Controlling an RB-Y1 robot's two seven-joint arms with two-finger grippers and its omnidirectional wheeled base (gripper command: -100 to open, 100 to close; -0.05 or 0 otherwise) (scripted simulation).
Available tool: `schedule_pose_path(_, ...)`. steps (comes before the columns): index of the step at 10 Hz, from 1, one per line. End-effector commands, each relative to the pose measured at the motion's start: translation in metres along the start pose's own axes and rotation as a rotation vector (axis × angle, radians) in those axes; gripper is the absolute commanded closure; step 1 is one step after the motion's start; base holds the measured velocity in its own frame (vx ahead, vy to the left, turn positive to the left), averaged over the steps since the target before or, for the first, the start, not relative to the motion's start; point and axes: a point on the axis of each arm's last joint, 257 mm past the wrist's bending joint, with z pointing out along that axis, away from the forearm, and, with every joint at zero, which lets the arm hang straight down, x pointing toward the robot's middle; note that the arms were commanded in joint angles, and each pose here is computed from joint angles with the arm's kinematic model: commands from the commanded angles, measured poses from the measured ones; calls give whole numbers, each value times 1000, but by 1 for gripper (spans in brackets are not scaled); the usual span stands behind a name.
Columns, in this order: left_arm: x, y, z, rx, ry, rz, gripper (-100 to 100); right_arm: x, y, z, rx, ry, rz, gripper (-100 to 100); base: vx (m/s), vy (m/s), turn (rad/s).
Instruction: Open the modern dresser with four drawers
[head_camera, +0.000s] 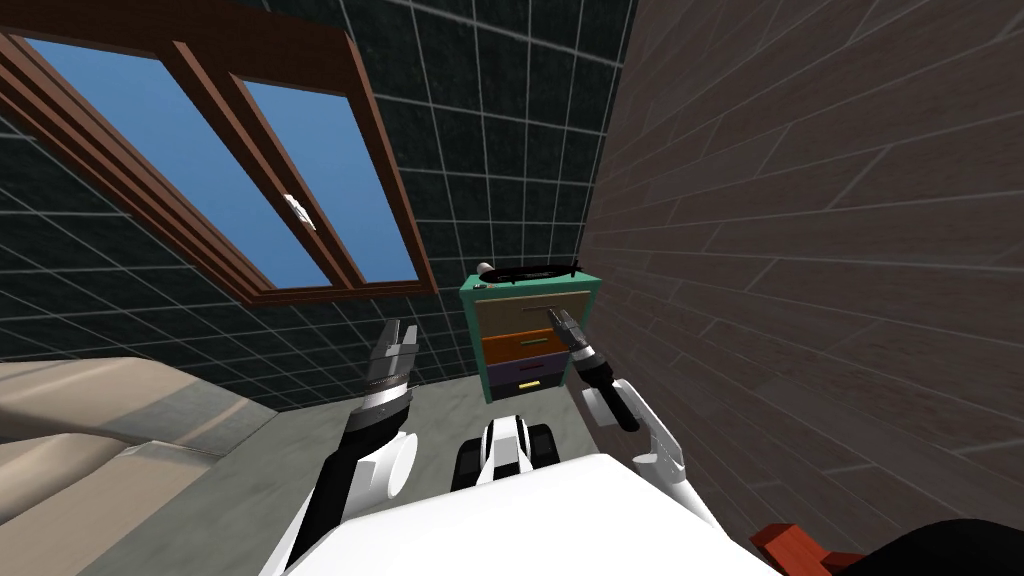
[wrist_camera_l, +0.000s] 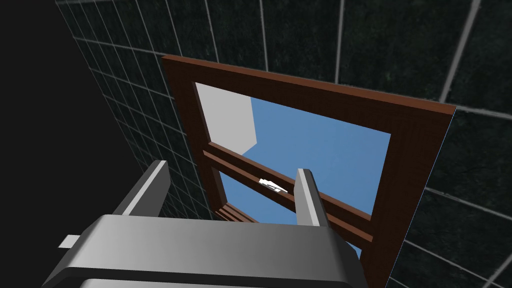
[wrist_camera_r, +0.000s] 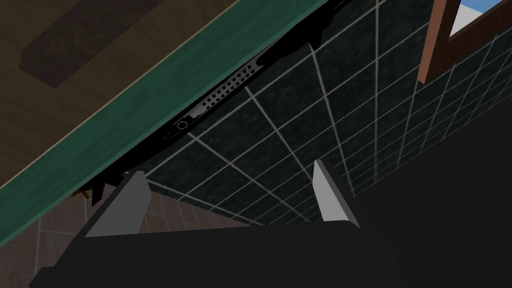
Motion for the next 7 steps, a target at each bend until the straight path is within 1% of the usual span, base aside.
schedule_pose_path(1, 0, 0, 0, 0, 0, 0, 0, 10, -10, 3, 1, 43, -165, -100, 19, 107, -43)
schedule_pose_path(2, 0, 0, 0, 0, 0, 0, 0, 10, -10, 3, 0, 45, -178, -100, 12, 79, -22)
schedule_pose_path(5, 0, 0, 0, 0, 0, 0, 0, 22, -31, 7, 1, 108, -405, -100, -1, 110, -38)
schedule_pose_path(6, 0, 0, 0, 0, 0, 0, 0, 23, -30, 6, -2, 111, -426, -100, 1, 115, -14)
schedule_pose_path(7, 0, 0, 0, 0, 0, 0, 0, 27, -38, 7, -3, 135, -510, -100, 26, 104, -27)
